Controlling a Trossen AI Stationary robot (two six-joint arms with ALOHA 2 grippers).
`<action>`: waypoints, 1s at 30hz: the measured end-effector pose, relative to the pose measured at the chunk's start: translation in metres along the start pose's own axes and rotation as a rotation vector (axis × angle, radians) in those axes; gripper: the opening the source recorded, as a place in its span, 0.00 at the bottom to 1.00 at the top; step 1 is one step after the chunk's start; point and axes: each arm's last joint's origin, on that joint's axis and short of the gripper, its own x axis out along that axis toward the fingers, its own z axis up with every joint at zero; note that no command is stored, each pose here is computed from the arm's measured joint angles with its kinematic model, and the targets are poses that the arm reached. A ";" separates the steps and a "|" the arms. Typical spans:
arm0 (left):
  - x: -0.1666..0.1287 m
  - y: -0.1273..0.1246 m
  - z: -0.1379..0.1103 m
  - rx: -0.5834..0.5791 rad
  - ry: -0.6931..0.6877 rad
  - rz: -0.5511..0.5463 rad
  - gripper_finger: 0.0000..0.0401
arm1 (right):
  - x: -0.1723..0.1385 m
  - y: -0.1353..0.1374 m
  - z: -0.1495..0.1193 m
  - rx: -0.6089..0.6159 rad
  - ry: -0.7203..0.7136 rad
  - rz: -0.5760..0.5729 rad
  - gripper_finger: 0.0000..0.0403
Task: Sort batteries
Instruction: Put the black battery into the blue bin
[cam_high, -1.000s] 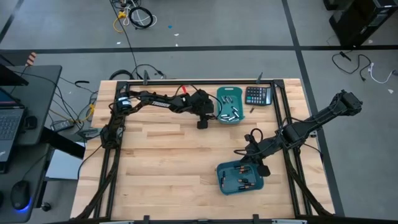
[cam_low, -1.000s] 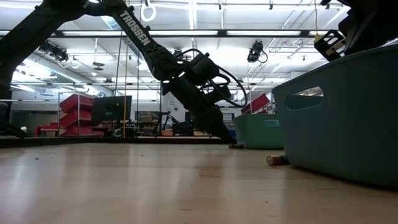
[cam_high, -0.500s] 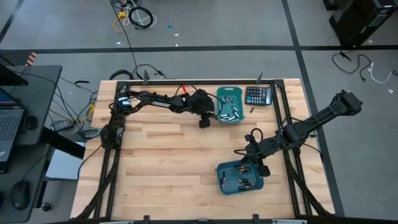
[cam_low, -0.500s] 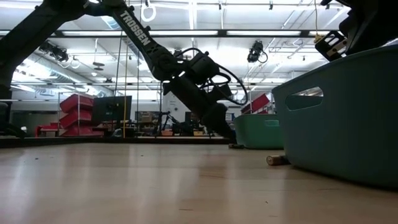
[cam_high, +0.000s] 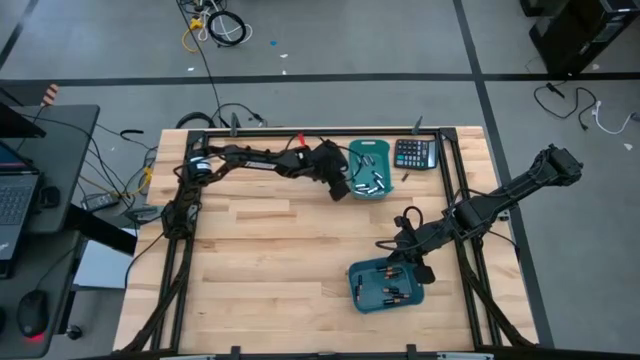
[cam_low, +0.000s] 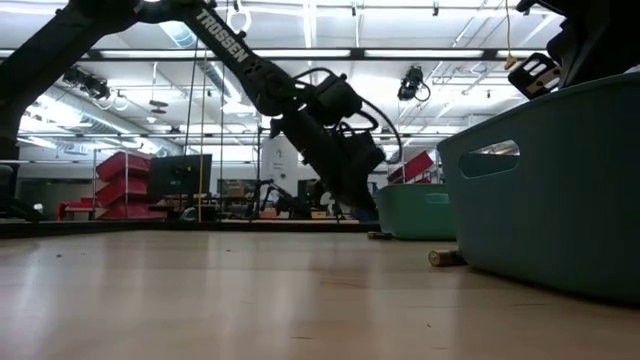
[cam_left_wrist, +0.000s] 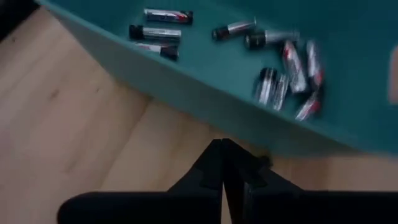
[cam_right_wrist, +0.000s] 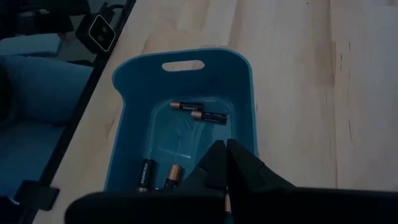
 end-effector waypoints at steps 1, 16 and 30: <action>-0.001 -0.001 0.003 -0.048 0.009 -0.007 0.02 | 0.000 0.000 0.000 0.002 0.001 0.000 0.00; -0.002 -0.013 -0.005 -0.383 0.063 0.099 0.00 | 0.000 0.000 0.000 0.018 0.001 -0.001 0.00; 0.002 -0.031 -0.006 -0.394 -0.022 0.188 0.00 | 0.000 0.007 0.000 -0.005 -0.016 0.027 0.00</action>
